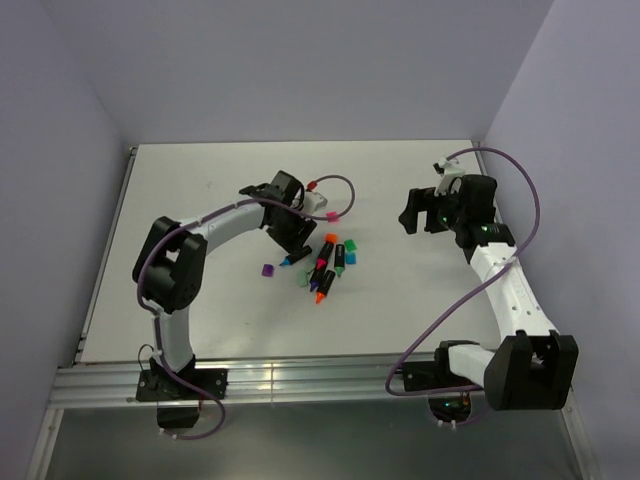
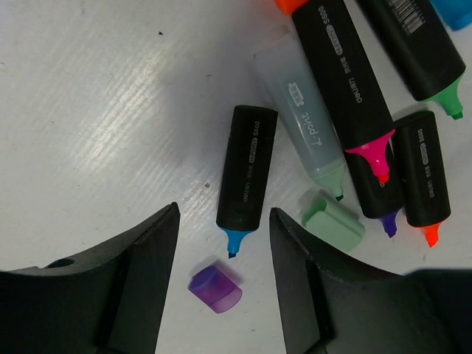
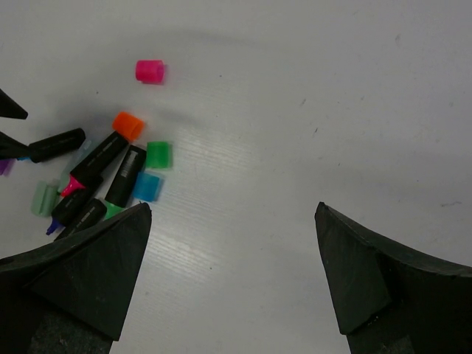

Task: Insert the pens into the pen caps
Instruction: Pick up the pen from the center of the board.

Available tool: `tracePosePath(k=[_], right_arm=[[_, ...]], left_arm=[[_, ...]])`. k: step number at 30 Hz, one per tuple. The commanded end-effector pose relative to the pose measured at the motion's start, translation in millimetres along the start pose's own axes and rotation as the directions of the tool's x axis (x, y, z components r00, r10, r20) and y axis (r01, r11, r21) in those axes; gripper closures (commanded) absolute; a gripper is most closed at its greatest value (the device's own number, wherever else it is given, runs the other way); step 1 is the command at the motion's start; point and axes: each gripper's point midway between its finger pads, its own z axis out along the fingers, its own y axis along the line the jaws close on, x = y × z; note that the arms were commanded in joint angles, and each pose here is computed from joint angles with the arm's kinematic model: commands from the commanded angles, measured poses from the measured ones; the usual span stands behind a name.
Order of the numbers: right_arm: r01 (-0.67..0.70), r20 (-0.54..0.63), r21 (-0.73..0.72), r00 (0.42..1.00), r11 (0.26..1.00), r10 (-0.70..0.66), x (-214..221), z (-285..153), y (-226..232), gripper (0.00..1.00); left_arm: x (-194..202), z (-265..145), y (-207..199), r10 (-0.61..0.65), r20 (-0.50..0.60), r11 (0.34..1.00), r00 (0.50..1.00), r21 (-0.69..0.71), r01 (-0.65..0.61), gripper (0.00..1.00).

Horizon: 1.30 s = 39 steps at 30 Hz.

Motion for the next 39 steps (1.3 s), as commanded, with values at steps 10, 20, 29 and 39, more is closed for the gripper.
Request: tracePosePath(k=[10,20,29,39], right_arm=[[0.011,0.043,0.011,0.999,1.0,-0.012,-19,-4,-1,0.0],[0.011,0.045,0.006,0.999,1.0,-0.012,-23,-3,-1,0.0],[-0.089,0.052,-0.042,0.994,0.995,0.091,-36,2,8,0.0],[-0.395,0.008,-0.371,0.904,0.841,0.428,-91,16,73,0.0]], left_arm=[[20,28,-5,0.003,-0.043,1.0,0.999,-0.008,-0.004,0.49],[30,41,-1,-0.01,-0.07,0.998,0.998,-0.063,0.006,0.63],[-23,-5,-4,-0.003,0.125,0.998,0.992,-0.062,0.011,0.99],[-108,-120,-22,-0.003,0.483,1.0,0.875,-0.016,0.012,1.0]])
